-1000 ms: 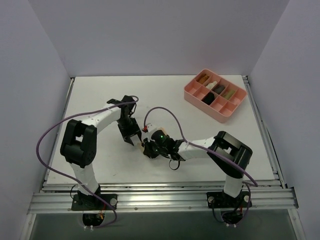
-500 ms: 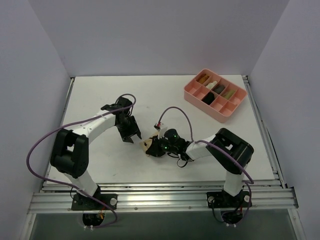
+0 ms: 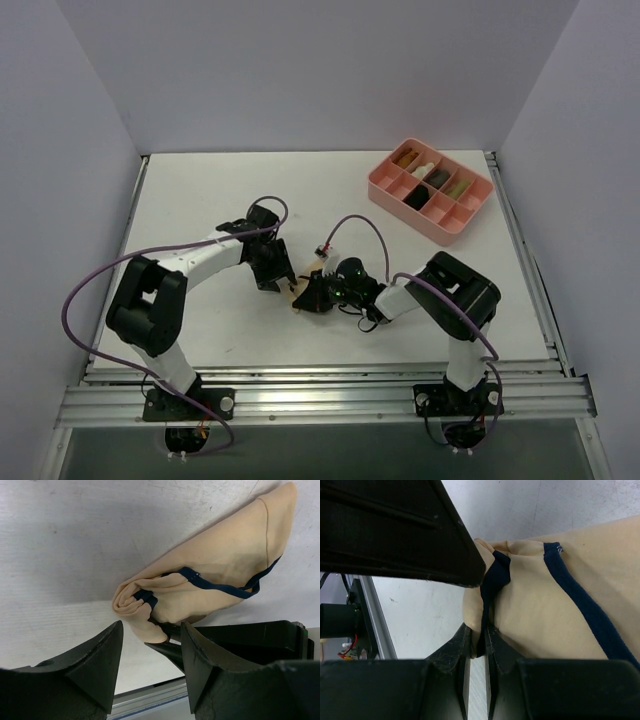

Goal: Roll the underwear

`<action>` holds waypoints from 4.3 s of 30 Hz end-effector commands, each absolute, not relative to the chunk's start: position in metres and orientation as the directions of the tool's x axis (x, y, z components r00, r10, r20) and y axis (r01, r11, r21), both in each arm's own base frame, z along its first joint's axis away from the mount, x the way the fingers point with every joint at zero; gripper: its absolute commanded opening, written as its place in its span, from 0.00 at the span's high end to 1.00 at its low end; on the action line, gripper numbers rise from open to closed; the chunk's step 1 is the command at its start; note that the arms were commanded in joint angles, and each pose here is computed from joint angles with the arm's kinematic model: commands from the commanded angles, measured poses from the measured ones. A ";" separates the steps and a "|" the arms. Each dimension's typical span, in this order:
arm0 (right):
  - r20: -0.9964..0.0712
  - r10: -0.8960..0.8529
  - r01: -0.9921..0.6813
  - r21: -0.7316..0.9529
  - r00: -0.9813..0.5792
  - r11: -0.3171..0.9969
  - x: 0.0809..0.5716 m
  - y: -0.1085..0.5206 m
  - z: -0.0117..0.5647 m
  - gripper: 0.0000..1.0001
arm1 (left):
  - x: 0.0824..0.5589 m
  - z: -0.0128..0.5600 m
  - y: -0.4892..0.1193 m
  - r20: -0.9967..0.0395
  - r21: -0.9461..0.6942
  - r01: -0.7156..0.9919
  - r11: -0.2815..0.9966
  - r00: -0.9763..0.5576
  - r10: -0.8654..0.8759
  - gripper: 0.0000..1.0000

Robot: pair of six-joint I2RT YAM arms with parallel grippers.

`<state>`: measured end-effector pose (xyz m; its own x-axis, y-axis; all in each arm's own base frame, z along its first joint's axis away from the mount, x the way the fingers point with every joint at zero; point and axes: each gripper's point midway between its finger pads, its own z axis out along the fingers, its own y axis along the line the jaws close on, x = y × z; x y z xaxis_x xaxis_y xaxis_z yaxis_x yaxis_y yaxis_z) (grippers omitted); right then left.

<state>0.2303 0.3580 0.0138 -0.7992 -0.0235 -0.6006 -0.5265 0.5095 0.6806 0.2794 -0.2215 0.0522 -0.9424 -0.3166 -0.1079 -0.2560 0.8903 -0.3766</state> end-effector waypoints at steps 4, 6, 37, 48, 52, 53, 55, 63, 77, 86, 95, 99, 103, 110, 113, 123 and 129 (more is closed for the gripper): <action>-0.439 -0.107 -0.383 0.610 -0.892 0.694 0.206 0.307 -0.057 1.00 | 0.287 0.039 -0.234 -0.137 -0.396 -0.241 0.886 -0.939 -0.317 0.47; -0.442 -0.108 -0.386 0.609 -0.891 0.693 0.207 0.307 -0.056 1.00 | 0.286 0.036 -0.237 -0.137 -0.397 -0.241 0.886 -0.939 -0.317 0.48; -0.411 -0.090 -0.355 0.633 -0.907 0.688 0.202 0.303 -0.065 1.00 | 0.279 0.026 -0.225 -0.211 -0.308 -0.279 0.910 -0.912 -0.351 0.45; -0.408 -0.111 -0.367 0.629 -0.906 0.685 0.199 0.303 -0.066 1.00 | 0.285 0.024 -0.224 -0.211 -0.304 -0.308 0.901 -0.901 -0.379 0.46; -0.405 -0.116 -0.369 0.635 -0.907 0.679 0.200 0.304 -0.065 1.00 | 0.283 0.017 -0.226 -0.177 -0.284 -0.318 0.904 -0.910 -0.375 0.55; -0.407 -0.121 -0.374 0.633 -0.906 0.678 0.200 0.305 -0.064 1.00 | 0.285 0.014 -0.227 -0.171 -0.275 -0.319 0.907 -0.912 -0.373 0.57; -0.408 -0.125 -0.379 0.632 -0.904 0.675 0.200 0.306 -0.063 1.00 | 0.283 0.010 -0.224 -0.152 -0.245 -0.326 0.913 -0.917 -0.369 0.60; -0.419 -0.129 -0.383 0.606 -0.899 0.697 0.207 0.304 -0.059 0.89 | 0.277 0.003 -0.218 -0.129 -0.188 -0.312 0.931 -0.932 -0.338 0.80; -0.663 -0.222 -0.506 0.271 -0.715 0.819 0.243 0.297 0.035 0.64 | 0.254 0.000 -0.204 -0.052 0.001 -0.248 0.969 -0.967 -0.248 0.97; -0.736 -0.437 -0.628 -0.020 -0.517 0.778 0.229 0.337 0.048 0.59 | 0.247 0.001 -0.209 0.033 0.059 -0.244 0.968 -0.969 -0.246 0.98; -0.697 -0.579 -0.640 -0.223 -0.422 0.735 0.235 0.354 0.031 0.57 | 0.242 0.001 -0.216 0.102 0.059 -0.240 0.969 -0.964 -0.245 0.98; -0.665 -0.644 -0.606 -0.349 -0.378 0.715 0.240 0.351 0.028 0.58 | 0.240 0.002 -0.215 0.107 0.067 -0.234 0.970 -0.965 -0.240 0.98; -0.640 -0.683 -0.598 -0.408 -0.352 0.690 0.241 0.351 0.026 0.58 | 0.240 0.001 -0.216 0.115 0.064 -0.231 0.971 -0.965 -0.237 0.98; -0.622 -0.714 -0.599 -0.451 -0.322 0.662 0.238 0.355 0.025 0.60 | 0.237 0.000 -0.215 0.128 0.073 -0.238 0.968 -0.961 -0.246 0.98; -0.617 -0.720 -0.599 -0.457 -0.318 0.657 0.236 0.357 0.022 0.61 | 0.236 -0.001 -0.215 0.129 0.073 -0.244 0.967 -0.959 -0.252 0.98; -0.618 -0.630 -0.634 -0.260 -0.470 0.728 0.226 0.342 -0.010 1.00 | 0.237 0.012 -0.220 0.126 -0.001 -0.301 0.954 -0.946 -0.299 0.89; -0.612 -0.489 -0.651 0.054 -0.621 0.757 0.205 0.331 -0.025 1.00 | 0.255 0.034 -0.215 0.075 -0.129 -0.387 0.913 -0.922 -0.380 0.66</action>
